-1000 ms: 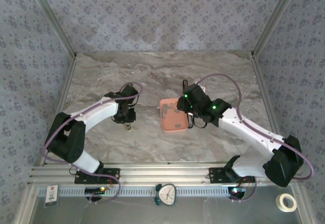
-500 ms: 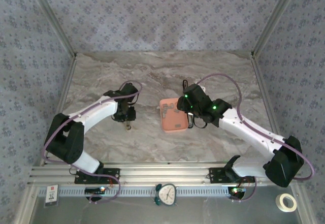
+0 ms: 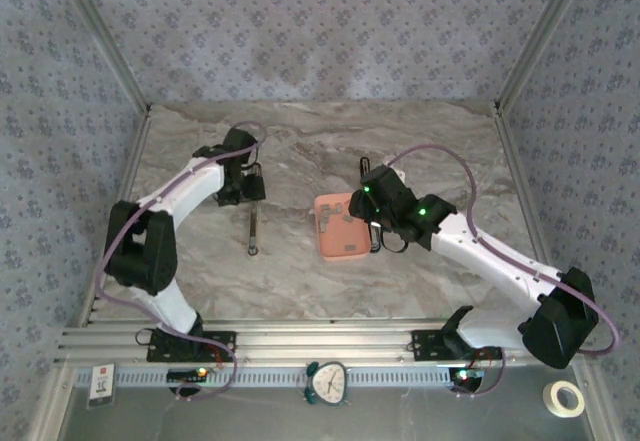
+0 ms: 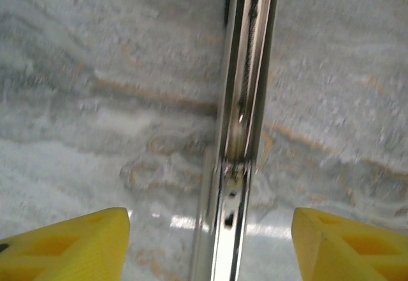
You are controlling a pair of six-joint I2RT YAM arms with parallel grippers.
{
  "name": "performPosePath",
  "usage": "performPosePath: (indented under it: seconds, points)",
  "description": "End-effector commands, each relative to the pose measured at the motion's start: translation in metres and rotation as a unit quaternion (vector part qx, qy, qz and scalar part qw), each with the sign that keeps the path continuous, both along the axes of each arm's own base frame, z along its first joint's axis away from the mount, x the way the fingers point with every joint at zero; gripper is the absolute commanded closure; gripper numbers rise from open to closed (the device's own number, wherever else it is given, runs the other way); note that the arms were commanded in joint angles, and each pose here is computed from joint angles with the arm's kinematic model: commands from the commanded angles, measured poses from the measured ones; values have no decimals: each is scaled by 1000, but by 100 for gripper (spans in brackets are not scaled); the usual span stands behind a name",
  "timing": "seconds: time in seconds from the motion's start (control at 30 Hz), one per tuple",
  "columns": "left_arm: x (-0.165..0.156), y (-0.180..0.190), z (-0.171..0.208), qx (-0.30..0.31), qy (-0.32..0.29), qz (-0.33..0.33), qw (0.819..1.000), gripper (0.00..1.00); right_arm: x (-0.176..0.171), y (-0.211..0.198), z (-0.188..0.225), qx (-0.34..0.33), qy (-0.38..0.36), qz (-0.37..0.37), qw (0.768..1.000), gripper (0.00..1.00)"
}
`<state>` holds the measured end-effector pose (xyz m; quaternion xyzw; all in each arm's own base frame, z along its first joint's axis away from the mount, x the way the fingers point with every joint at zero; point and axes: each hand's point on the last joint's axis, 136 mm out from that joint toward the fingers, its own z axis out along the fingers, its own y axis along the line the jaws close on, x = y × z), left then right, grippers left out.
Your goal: Load the staples into the stapler
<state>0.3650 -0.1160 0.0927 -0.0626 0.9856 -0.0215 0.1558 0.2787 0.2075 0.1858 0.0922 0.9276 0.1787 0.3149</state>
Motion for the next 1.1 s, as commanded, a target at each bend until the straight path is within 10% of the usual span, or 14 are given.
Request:
performPosePath:
  seconds: [0.0, 0.37, 1.07]
  points:
    - [22, -5, -2, 3, -1, -28, 1000, 30, 3, -1, 12, -5, -11, -5, 1000, 48]
    - [66, -5, -41, 31, 27, -45, 998, 32, 9, 3, 16, -7, -14, -2, 1000, 48]
    - [73, 7, -62, 33, 48, -4, 998, 66, 12, 28, 23, -8, -39, 19, 999, 48]
